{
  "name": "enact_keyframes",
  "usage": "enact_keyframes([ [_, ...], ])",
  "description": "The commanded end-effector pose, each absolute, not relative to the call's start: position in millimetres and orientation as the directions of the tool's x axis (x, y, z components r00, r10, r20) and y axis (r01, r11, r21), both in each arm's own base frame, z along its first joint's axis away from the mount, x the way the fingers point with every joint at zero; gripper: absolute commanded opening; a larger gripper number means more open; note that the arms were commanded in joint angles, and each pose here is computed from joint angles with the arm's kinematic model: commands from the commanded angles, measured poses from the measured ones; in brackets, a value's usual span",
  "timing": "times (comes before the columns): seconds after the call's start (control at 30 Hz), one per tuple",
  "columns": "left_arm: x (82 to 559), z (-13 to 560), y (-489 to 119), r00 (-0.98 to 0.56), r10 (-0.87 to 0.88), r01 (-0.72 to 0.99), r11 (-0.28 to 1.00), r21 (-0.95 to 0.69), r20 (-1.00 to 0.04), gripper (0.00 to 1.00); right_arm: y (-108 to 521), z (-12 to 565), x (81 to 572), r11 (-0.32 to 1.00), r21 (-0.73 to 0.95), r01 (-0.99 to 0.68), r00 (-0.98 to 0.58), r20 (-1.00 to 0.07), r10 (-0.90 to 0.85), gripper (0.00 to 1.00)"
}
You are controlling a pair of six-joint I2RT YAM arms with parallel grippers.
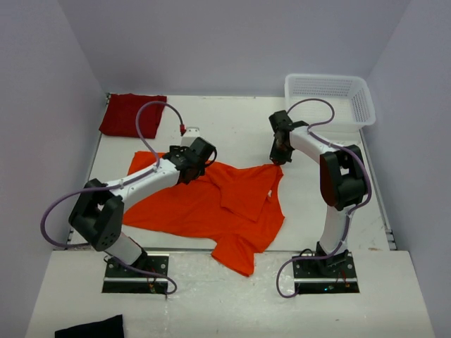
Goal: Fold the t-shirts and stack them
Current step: Fold the flattened tshirt in 1/3 of the way
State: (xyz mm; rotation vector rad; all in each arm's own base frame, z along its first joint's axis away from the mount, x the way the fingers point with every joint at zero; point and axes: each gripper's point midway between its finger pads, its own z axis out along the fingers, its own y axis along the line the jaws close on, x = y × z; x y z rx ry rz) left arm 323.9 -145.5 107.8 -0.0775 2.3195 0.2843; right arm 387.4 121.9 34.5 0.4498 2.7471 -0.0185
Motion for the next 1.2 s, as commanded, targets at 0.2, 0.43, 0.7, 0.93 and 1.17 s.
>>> enact_keyframes([
  [0.2, 383.4, 85.7, -109.8, -0.709, -0.161, -0.293, 0.953, 0.080, -0.687, 0.68, 115.5, 54.9, 398.1, 0.948, 0.019, 0.317, -0.865, -0.404, 0.297, 0.00],
  [0.43, 407.4, 88.5, -73.2, -0.688, -0.225, -0.364, 0.930, 0.059, -0.690, 0.67, 117.5, 58.5, 403.3, 0.952, 0.023, 0.306, -0.865, -0.410, 0.288, 0.00],
  [0.7, 419.4, 79.5, -26.3, -0.686, -0.266, -0.431, 0.899, 0.084, -0.677, 0.67, 102.9, 58.8, 405.7, 0.942, -0.039, 0.333, -0.858, -0.427, 0.285, 0.00],
  [0.93, 426.6, 76.1, 13.3, -0.664, -0.335, -0.503, 0.862, 0.068, -0.669, 0.67, 99.9, 56.7, 409.0, 0.943, -0.063, 0.327, -0.865, -0.422, 0.272, 0.00],
  [1.17, 436.7, 72.9, 50.0, -0.642, -0.401, -0.556, 0.831, 0.037, -0.654, 0.67, 100.5, 59.8, 414.2, 0.951, -0.059, 0.304, -0.869, -0.426, 0.251, 0.00],
])
